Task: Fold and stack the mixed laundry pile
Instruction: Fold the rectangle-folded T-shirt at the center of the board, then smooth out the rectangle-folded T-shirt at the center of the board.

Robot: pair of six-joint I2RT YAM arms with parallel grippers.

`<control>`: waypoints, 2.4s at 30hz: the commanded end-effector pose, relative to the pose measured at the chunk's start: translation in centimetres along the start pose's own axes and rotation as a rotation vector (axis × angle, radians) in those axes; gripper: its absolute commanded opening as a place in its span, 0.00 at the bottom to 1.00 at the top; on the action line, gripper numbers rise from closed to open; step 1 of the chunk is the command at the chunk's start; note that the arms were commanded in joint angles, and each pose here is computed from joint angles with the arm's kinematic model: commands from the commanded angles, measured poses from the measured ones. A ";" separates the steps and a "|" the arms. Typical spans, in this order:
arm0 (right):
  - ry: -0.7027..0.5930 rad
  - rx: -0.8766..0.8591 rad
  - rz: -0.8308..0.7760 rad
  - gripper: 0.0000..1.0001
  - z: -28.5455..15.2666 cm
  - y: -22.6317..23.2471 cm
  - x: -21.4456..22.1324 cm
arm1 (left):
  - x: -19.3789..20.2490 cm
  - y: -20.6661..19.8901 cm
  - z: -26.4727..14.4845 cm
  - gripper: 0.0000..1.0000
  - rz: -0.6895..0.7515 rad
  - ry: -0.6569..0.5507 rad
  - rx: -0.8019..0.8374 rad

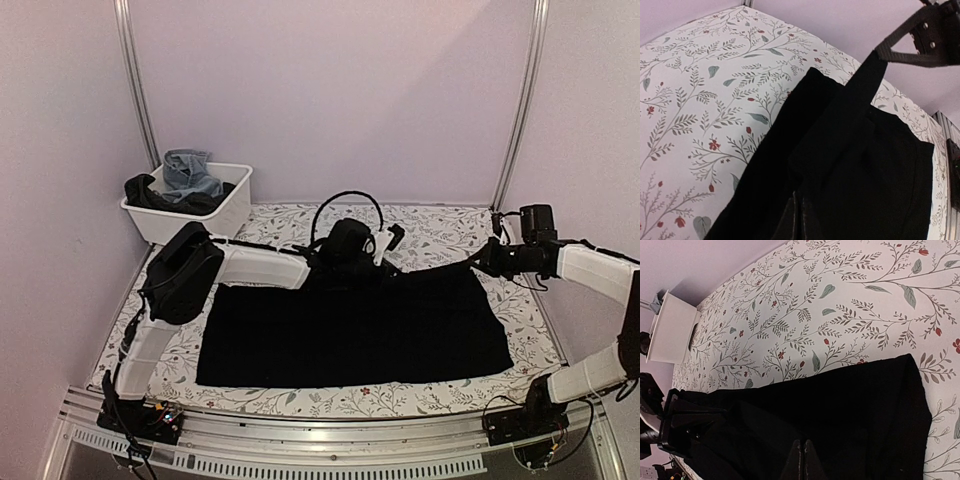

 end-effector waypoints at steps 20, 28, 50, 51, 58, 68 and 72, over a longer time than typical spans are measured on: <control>0.075 -0.010 0.225 0.00 -4.9 2.7 11.0 | 9.7 -6.6 -4.1 0.00 0.168 0.183 0.156; 0.076 -0.035 0.255 0.00 -5.9 3.4 11.7 | 11.2 -7.5 -5.0 0.00 0.224 0.232 0.178; 0.011 -0.160 0.068 0.48 -5.0 5.6 7.3 | 6.3 -5.0 -13.9 0.41 0.068 0.070 0.192; 0.016 -0.166 0.044 0.46 -4.7 5.9 6.9 | 6.7 -4.0 -14.4 0.41 0.034 0.068 0.174; 0.178 -0.195 -0.068 0.43 0.8 8.2 8.1 | 5.7 2.4 -16.6 0.44 -0.148 0.015 -0.110; 0.471 -0.203 -0.147 0.37 6.3 9.8 15.5 | 8.1 9.7 -21.3 0.45 -0.371 0.026 -0.463; 0.564 -0.271 -0.152 0.35 5.5 11.3 18.5 | 9.9 13.5 -24.4 0.46 -0.516 0.033 -0.630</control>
Point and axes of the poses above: each gripper's point midway between its finger pads, its own z axis out along the fingers, its own y axis along the line the jaws close on, x = y × z, the point moved 4 cm from there along -z, back along the fingers, and after that the axes turned 15 degrees about -z, right-handed, at the moved point
